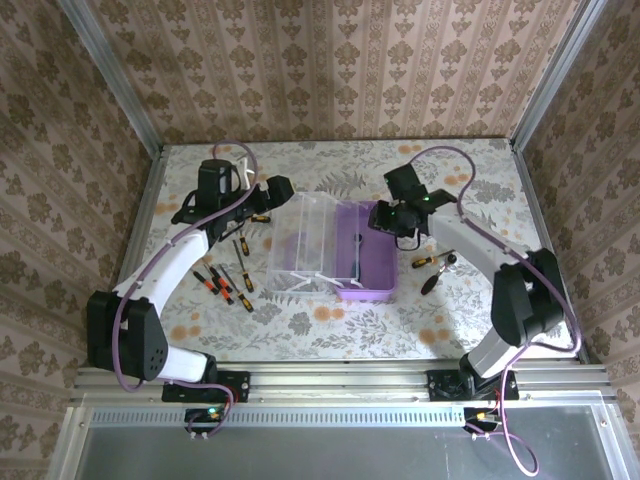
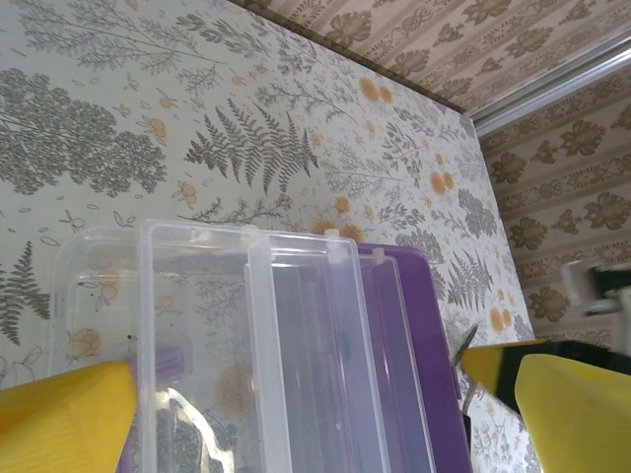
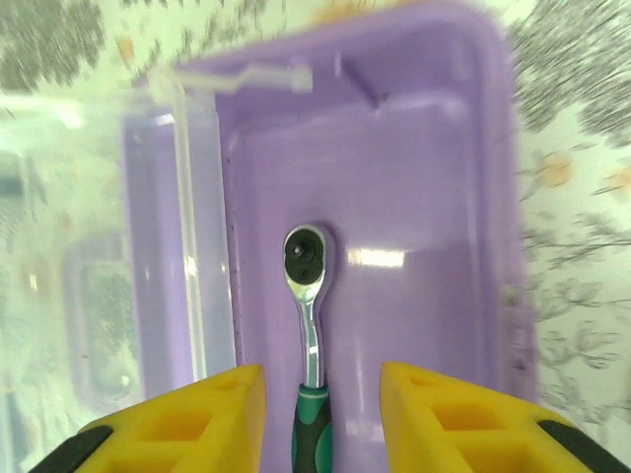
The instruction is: Pack the tool kit
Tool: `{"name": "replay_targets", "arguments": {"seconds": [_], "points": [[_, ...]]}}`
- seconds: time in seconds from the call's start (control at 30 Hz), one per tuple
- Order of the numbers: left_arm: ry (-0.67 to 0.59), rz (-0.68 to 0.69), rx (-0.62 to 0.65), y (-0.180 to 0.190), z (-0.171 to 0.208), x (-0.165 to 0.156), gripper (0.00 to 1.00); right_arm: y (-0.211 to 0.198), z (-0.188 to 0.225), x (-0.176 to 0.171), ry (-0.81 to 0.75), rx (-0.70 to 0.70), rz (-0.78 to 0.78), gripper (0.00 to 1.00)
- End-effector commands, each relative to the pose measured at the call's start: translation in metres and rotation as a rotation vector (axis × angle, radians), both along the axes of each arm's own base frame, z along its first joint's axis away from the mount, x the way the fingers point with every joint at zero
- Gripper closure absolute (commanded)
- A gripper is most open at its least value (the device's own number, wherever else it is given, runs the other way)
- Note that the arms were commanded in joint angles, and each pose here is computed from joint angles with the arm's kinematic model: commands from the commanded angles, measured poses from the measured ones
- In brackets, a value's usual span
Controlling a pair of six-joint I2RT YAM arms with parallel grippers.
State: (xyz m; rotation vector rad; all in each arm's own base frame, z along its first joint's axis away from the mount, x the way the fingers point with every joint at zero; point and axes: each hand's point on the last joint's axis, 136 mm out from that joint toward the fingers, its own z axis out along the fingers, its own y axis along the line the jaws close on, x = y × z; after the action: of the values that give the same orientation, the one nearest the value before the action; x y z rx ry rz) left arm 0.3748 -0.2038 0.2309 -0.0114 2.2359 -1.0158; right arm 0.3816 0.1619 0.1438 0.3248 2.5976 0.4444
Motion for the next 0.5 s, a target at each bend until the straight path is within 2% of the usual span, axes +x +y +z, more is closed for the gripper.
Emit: {"name": "replay_targets", "arguments": {"seconds": [0.0,0.17,0.3,0.47], "points": [[-0.042,-0.073,0.005,-0.021,0.012,-0.010,0.00,-0.048,0.021,-0.011,-0.048,-0.073,-0.125,0.61],[-0.072,-0.190,0.029,-0.059,0.014,-0.038,0.00,-0.112,0.017,-0.040,-0.041,-0.094,-0.235,0.51],[-0.108,-0.251,0.046,-0.078,0.018,-0.055,0.00,-0.159,-0.006,-0.077,0.003,-0.131,-0.348,0.38],[-0.122,-0.284,0.042,-0.088,0.022,-0.067,0.00,-0.192,-0.047,-0.114,0.116,-0.112,-0.469,0.36]]}}
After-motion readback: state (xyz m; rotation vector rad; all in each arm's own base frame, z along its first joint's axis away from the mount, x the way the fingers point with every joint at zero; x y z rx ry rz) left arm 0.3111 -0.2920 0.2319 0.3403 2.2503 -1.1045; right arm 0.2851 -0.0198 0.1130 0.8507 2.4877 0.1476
